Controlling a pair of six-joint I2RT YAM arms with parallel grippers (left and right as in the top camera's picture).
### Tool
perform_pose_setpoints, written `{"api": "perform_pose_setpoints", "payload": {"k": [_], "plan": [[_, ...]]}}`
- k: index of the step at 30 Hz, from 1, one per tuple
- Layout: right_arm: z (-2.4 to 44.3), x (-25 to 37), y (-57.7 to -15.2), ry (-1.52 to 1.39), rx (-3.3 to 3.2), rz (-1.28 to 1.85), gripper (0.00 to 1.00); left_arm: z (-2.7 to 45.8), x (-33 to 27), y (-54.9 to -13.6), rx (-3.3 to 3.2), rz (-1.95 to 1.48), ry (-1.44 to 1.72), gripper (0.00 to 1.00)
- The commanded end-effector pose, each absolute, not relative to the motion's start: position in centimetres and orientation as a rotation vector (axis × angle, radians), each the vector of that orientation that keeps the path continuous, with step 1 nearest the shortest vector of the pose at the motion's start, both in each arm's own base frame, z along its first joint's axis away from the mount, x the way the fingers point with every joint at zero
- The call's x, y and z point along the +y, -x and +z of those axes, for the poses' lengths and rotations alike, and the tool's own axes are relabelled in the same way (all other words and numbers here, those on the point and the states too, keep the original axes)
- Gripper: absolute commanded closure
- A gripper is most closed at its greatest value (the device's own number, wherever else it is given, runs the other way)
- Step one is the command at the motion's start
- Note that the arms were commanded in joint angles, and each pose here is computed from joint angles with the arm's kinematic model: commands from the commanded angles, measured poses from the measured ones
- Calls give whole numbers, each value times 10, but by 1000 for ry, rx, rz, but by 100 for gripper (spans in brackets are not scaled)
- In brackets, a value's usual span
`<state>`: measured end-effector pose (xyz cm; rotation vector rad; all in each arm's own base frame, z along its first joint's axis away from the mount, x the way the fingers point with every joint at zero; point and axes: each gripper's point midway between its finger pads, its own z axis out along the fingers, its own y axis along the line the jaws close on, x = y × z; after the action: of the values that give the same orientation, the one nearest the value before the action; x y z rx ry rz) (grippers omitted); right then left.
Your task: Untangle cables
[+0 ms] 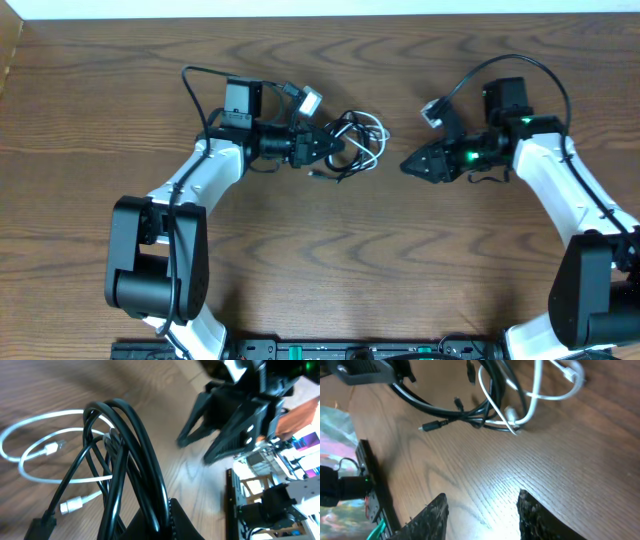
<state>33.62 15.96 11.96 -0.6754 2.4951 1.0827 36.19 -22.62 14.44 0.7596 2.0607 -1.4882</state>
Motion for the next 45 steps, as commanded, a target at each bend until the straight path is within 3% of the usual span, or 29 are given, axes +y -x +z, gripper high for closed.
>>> {"api": "perform_pose_setpoints", "payload": {"k": [1, 23, 34, 41, 45], "plan": [[115, 174, -334, 688, 2533, 1039, 54, 160, -238, -358, 2011, -1578, -772, 92], [109, 184, -361, 674, 2501, 861, 47, 172, -259, -341, 1957, -1690, -836, 92], [81, 200, -356, 699, 2562, 900, 48, 173, -265, -336, 1953, -1704, -859, 92], [54, 204, -351, 704, 2628, 920, 58, 173, -265, -336, 1954, -1703, -859, 92], [50, 204, -352, 694, 2636, 922, 81, 173, -265, -336, 1953, -1703, -859, 92]]}}
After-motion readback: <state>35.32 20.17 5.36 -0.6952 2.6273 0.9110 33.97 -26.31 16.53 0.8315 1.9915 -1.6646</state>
